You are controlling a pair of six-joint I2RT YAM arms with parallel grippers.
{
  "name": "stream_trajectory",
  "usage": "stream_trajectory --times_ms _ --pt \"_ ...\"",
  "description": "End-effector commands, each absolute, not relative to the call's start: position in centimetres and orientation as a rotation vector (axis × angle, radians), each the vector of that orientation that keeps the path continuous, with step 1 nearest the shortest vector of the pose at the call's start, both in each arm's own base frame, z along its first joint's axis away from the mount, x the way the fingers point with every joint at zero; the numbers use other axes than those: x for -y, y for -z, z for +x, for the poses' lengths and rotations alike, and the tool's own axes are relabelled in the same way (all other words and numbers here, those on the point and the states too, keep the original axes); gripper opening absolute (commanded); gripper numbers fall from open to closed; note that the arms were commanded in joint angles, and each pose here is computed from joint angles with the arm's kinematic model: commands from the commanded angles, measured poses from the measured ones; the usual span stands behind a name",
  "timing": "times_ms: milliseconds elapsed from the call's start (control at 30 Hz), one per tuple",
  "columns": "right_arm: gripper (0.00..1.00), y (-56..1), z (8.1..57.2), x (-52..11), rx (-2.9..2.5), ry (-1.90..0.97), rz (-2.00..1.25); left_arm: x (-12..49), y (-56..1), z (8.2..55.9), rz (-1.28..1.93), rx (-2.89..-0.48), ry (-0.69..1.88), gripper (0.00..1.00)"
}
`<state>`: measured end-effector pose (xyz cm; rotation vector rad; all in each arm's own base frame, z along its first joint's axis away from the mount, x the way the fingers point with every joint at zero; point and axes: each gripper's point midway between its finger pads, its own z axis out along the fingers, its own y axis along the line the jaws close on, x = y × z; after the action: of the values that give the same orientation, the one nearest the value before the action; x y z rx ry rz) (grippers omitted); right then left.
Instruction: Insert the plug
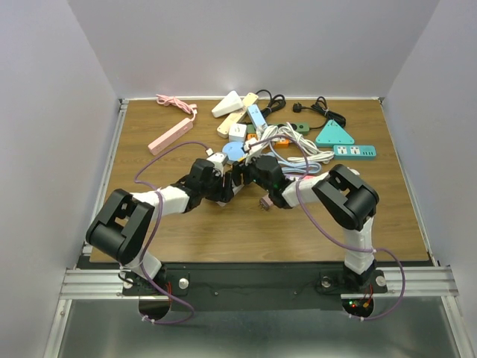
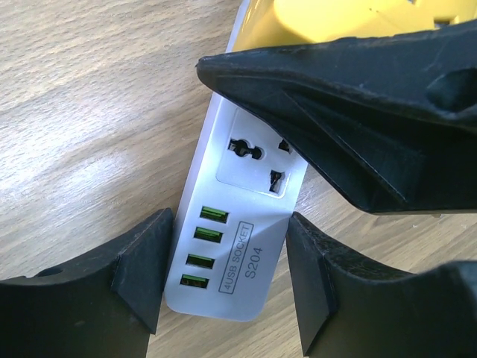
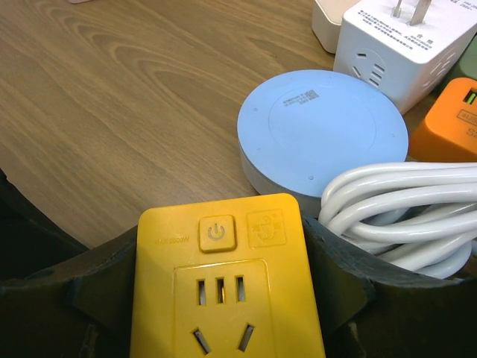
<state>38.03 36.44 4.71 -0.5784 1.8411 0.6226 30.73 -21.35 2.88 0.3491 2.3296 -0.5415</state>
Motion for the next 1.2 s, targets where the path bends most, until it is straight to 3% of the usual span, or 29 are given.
stream_trajectory --times_ms 0,300,467,667,900,1167 --pt "0.01 16.0 14.9 -27.5 -2.946 -0.525 -0.842 20.6 -1.9 33.2 0.148 -2.300 0.495 0.00" --pt "0.00 13.8 14.7 -27.7 -2.915 -0.581 -0.808 20.4 -1.9 33.3 0.144 -2.306 0.482 0.00" --pt "0.01 8.9 18.6 -31.3 -2.744 -0.641 -0.754 20.3 -2.1 33.3 0.144 -2.303 0.479 0.00" --pt "0.10 6.3 22.5 -31.7 -2.623 -0.503 -0.706 20.2 -2.2 33.1 0.139 -2.306 0.476 0.00" --pt "0.36 4.2 25.5 -32.2 -2.522 -0.426 -0.644 20.4 -2.5 33.0 0.150 -2.290 0.491 0.00" --pt "0.55 0.8 28.4 -33.5 -2.396 -0.460 -0.524 20.0 -2.6 33.2 0.126 -2.283 0.449 0.00"
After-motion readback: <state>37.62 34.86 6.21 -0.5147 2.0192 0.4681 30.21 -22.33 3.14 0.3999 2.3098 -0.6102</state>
